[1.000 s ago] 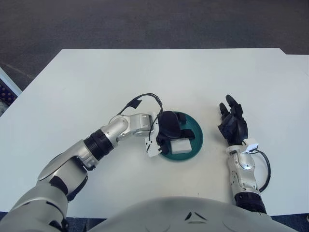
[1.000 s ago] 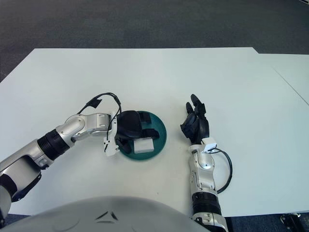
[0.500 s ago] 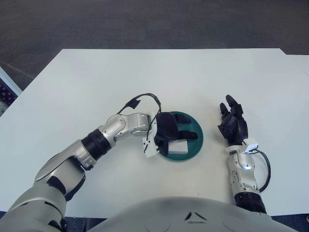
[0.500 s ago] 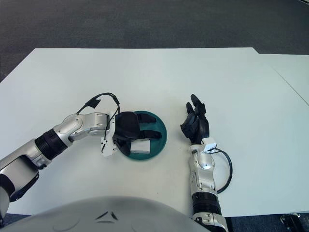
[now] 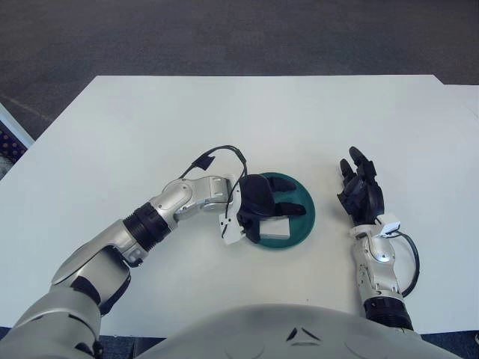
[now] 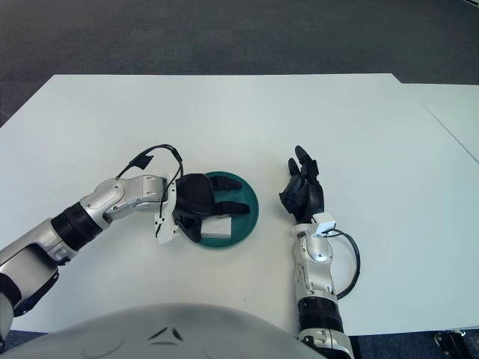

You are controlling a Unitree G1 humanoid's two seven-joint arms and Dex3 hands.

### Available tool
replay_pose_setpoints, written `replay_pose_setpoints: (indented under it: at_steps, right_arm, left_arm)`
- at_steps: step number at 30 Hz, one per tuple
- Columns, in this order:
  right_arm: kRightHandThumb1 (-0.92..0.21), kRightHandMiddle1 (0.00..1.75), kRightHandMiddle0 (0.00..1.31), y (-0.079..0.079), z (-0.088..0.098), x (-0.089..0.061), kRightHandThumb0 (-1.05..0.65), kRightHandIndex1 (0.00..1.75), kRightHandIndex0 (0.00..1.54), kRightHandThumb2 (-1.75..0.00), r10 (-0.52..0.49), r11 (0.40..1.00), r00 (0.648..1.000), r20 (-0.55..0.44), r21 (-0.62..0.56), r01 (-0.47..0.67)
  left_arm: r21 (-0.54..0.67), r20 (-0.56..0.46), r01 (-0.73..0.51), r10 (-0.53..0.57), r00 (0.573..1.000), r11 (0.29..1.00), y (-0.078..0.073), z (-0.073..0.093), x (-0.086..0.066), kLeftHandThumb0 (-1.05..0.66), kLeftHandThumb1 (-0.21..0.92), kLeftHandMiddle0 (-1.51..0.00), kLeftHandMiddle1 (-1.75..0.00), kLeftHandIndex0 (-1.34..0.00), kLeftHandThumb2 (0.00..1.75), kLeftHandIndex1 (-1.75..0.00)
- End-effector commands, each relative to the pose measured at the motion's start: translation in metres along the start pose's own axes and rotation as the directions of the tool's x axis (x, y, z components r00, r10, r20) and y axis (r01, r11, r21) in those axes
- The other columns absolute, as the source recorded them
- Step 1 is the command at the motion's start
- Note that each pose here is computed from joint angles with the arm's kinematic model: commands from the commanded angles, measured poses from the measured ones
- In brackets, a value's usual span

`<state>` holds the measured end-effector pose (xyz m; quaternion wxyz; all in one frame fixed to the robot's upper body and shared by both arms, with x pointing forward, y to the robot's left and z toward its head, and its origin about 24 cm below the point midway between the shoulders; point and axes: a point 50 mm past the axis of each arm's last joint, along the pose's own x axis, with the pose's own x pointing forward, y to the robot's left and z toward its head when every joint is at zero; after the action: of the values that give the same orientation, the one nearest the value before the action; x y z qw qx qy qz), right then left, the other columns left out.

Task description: Put the charger into the plate.

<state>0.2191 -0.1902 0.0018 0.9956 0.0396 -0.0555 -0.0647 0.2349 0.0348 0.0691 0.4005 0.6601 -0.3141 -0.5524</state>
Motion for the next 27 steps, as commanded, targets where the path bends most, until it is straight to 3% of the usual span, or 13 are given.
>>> replay_pose_setpoints:
  at_steps: [1,7,14,20,27]
  right_arm:
    - [-0.92,0.43,0.00,-0.001,-0.021,-0.014,-0.90,0.00,0.19,-1.06,-0.007,1.000,0.992,-0.128,-0.006,0.007]
    - [-0.92,0.43,0.00,-0.002,-0.020,-0.015,-0.88,0.00,0.17,-1.04,-0.003,1.000,0.994,-0.108,-0.008,0.002]
    - [-0.92,0.40,0.00,0.000,-0.023,-0.013,-0.90,0.00,0.13,-1.01,0.012,0.999,0.994,-0.112,0.037,-0.007]
    - [-0.92,0.33,0.00,-0.003,-0.027,-0.009,-0.93,0.00,0.10,-1.01,0.008,0.998,0.992,-0.128,0.064,0.000]
    - [-0.92,0.38,0.00,-0.003,-0.028,-0.011,-0.92,0.01,0.13,-1.02,0.006,0.999,0.992,-0.125,0.050,0.000]
  left_arm:
    - [-0.024,-0.026,0.002,-0.003,1.000,1.000,-0.002,-0.004,-0.006,-1.05,0.92,0.00,0.00,0.00,0.57,0.00]
    - [0.002,-0.061,-0.051,0.051,0.997,0.999,0.024,-0.018,-0.019,-1.05,0.92,0.00,0.00,0.00,0.60,0.00]
    - [-0.012,-0.095,-0.180,0.178,0.979,0.984,0.032,-0.021,-0.028,-1.05,0.92,0.00,0.00,0.00,0.71,0.00]
    - [-0.133,-0.205,-0.447,0.417,0.886,0.885,0.042,-0.043,-0.042,-1.05,0.92,0.00,0.00,0.00,0.80,0.00]
    - [-0.267,-0.333,-0.606,0.519,0.787,0.749,0.044,-0.060,-0.056,-1.05,0.92,0.00,0.00,0.00,0.77,0.00]
